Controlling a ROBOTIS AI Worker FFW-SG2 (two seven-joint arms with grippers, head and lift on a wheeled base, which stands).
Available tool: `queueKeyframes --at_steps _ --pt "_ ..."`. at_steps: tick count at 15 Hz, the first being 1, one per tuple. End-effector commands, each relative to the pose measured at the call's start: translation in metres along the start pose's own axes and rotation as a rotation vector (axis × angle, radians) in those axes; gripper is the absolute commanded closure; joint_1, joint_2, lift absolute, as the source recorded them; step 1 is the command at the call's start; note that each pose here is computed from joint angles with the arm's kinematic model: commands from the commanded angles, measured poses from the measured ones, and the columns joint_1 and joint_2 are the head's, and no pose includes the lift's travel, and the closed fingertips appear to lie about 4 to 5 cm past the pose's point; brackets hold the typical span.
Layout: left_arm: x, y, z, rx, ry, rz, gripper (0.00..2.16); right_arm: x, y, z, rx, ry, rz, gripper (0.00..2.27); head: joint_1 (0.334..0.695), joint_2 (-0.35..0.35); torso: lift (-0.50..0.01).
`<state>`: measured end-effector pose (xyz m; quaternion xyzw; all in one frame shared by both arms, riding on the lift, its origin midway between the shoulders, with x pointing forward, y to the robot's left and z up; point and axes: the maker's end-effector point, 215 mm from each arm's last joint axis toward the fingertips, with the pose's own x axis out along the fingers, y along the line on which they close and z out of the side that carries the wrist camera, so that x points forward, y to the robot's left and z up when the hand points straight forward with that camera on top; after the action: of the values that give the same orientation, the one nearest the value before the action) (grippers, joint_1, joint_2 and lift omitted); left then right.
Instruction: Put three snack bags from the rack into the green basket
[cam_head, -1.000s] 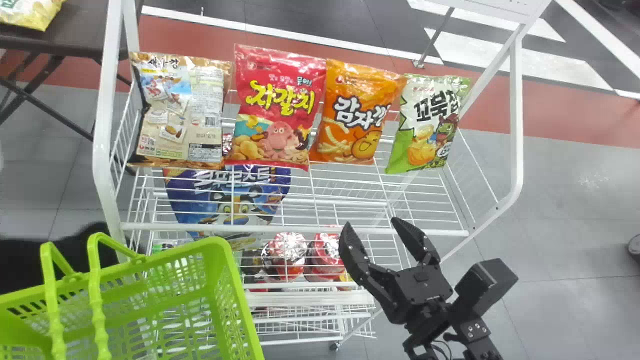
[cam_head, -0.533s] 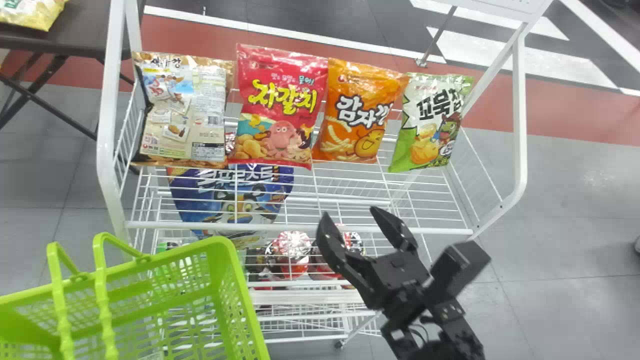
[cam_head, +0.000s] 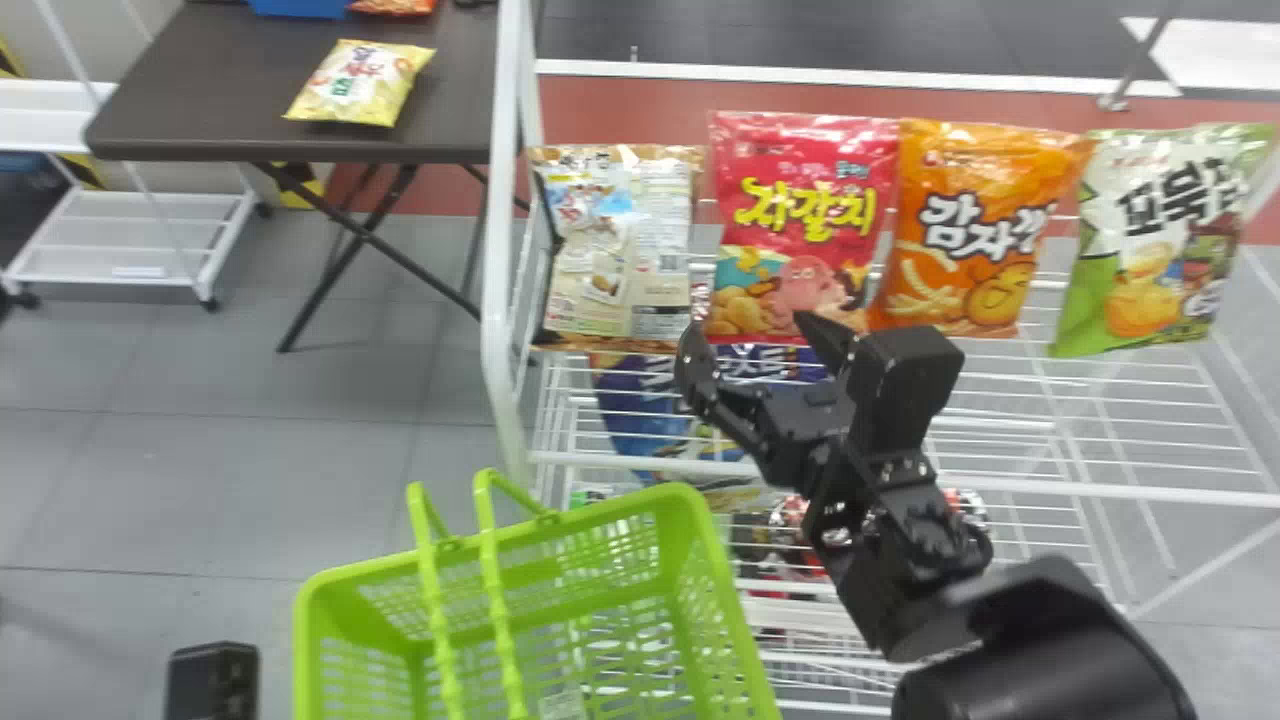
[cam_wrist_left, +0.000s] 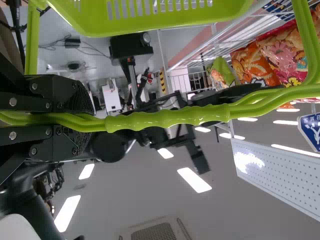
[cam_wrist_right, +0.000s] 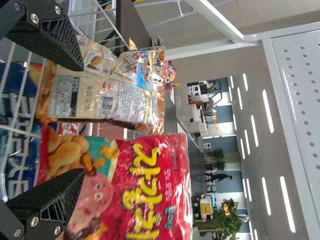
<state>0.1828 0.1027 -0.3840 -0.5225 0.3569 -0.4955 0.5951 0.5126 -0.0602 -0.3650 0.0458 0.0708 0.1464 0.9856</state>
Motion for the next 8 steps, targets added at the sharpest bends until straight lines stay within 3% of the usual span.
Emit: queueKeyframes --at_steps 1,5,8 --pt "0.002 -0.001 0.009 0.014 0.003 -0.011 2.15 0.033 0.017 0.005 -0.015 -0.001 0.016 0.10 0.695 0.071 0.000" --pt "0.006 0.000 0.014 0.009 0.009 -0.021 2.15 0.084 0.029 -0.006 -0.100 0.032 0.024 0.10 0.695 0.118 0.000" --pt "0.005 0.000 0.015 0.011 0.009 -0.020 2.15 0.118 0.008 -0.029 -0.165 0.088 0.005 0.16 0.695 0.130 0.000"
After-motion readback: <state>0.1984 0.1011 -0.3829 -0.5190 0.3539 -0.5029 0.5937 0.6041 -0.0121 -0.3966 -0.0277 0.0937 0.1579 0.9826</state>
